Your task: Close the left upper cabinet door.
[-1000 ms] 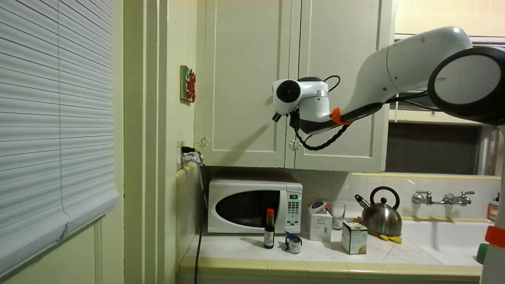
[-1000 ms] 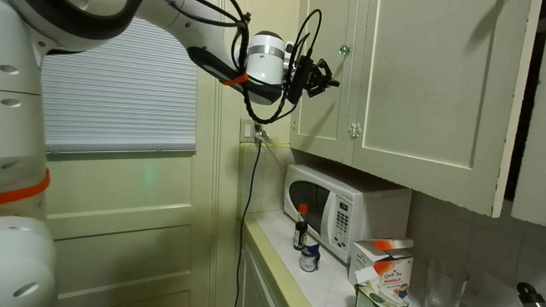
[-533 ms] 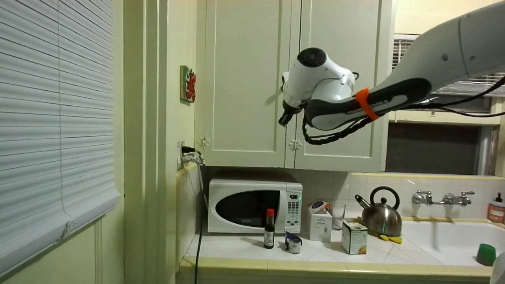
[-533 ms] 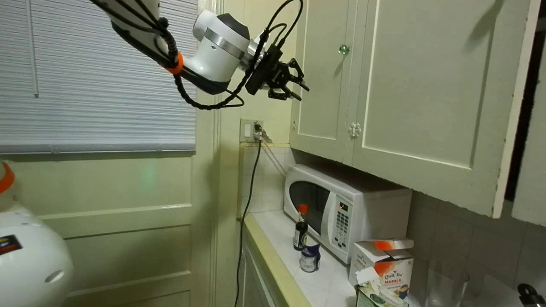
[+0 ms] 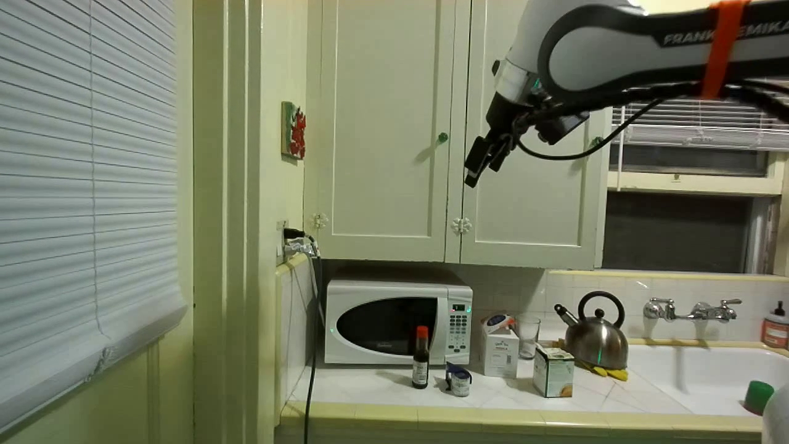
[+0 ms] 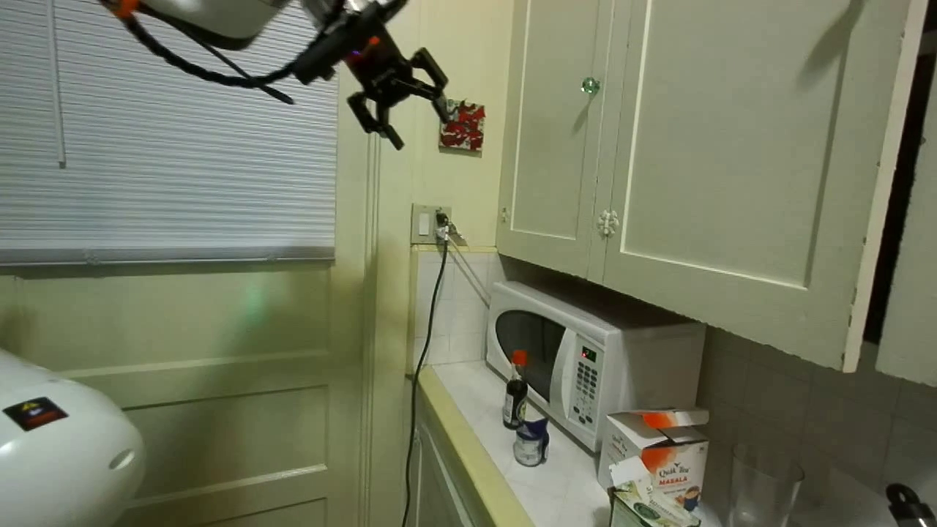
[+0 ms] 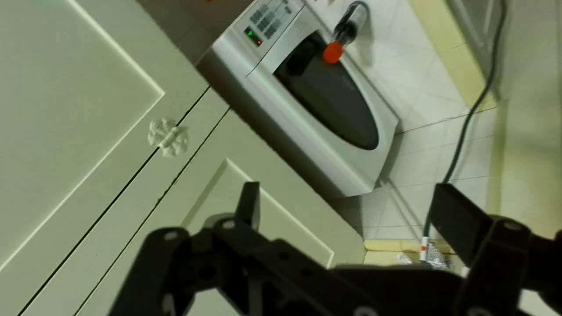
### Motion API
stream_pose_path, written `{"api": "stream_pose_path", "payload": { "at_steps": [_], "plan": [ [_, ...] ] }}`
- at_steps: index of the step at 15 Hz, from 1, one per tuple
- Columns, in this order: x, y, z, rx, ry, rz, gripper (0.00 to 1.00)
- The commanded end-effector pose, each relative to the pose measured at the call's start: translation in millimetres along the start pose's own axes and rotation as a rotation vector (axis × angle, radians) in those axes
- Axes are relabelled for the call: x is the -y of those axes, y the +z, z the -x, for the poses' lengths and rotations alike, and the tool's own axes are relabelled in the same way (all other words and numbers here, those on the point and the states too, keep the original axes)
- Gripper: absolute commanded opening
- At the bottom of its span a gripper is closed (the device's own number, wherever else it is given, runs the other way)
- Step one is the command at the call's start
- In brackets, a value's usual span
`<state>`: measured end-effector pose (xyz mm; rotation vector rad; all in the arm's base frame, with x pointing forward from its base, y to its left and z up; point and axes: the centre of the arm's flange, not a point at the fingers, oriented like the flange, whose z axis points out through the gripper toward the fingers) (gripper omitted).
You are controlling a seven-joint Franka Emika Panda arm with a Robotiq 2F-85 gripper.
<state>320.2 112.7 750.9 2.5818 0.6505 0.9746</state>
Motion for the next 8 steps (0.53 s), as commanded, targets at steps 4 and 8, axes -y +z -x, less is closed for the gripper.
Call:
{"api": "stream_pose_path", "payload": {
  "at_steps": [4, 8],
  "plan": [
    [50, -46, 38, 0.098, 0.110, -0.118, 1.00],
    [58, -44, 49, 0.113, 0.135, -0.123, 1.00]
  ]
}}
